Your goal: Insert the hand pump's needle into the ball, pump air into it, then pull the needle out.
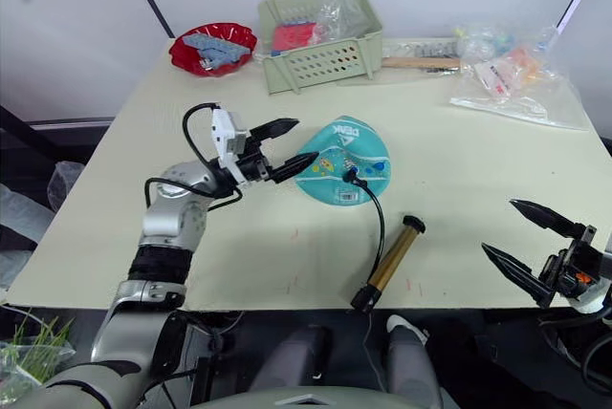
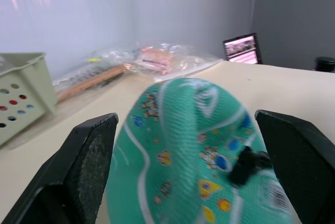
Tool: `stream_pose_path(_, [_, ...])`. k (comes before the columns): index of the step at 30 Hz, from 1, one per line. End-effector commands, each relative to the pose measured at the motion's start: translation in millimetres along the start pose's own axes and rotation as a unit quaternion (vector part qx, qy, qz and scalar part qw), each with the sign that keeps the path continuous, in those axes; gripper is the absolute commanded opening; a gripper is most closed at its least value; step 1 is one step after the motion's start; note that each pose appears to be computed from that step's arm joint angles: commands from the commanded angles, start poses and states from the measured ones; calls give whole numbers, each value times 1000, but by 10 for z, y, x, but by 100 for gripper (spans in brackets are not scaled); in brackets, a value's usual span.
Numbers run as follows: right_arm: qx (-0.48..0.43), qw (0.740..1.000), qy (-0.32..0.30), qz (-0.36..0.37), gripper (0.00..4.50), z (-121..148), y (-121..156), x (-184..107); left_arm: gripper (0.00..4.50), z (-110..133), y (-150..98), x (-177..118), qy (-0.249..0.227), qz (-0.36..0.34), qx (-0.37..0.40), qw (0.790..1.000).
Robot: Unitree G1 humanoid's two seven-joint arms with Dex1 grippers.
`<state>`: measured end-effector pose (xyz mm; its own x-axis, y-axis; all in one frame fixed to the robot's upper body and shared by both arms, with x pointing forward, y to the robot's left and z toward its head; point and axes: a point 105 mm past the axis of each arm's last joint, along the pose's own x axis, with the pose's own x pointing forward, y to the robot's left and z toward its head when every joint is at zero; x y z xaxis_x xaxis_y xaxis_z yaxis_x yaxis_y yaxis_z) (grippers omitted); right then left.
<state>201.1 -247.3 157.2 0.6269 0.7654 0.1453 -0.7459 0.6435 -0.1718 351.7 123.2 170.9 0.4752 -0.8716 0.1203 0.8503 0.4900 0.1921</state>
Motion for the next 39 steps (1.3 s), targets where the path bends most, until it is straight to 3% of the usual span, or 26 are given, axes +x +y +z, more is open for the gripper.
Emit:
stream_pose_path(1, [-11,1000,-27,9,450,72,25,40,445,153,-33,-102,-15,-1,8,1000])
stream_pose_path(9, [-5,999,-36,13,450,38,22,121,445,62,-139,-532,22,28,9,999])
stream_pose_path(16, [-6,1000,0,3,450,-175,-38,72,445,-128,-235,-994,73,76,-4,994])
stream_pose_path(30, [-12,995,91,-28,450,-556,-163,-319,445,-548,-487,-1844,174,169,-30,970])
stream_pose_path(39, [-12,993,114,-42,450,-637,-274,-535,445,-705,-558,-2241,210,213,-41,953])
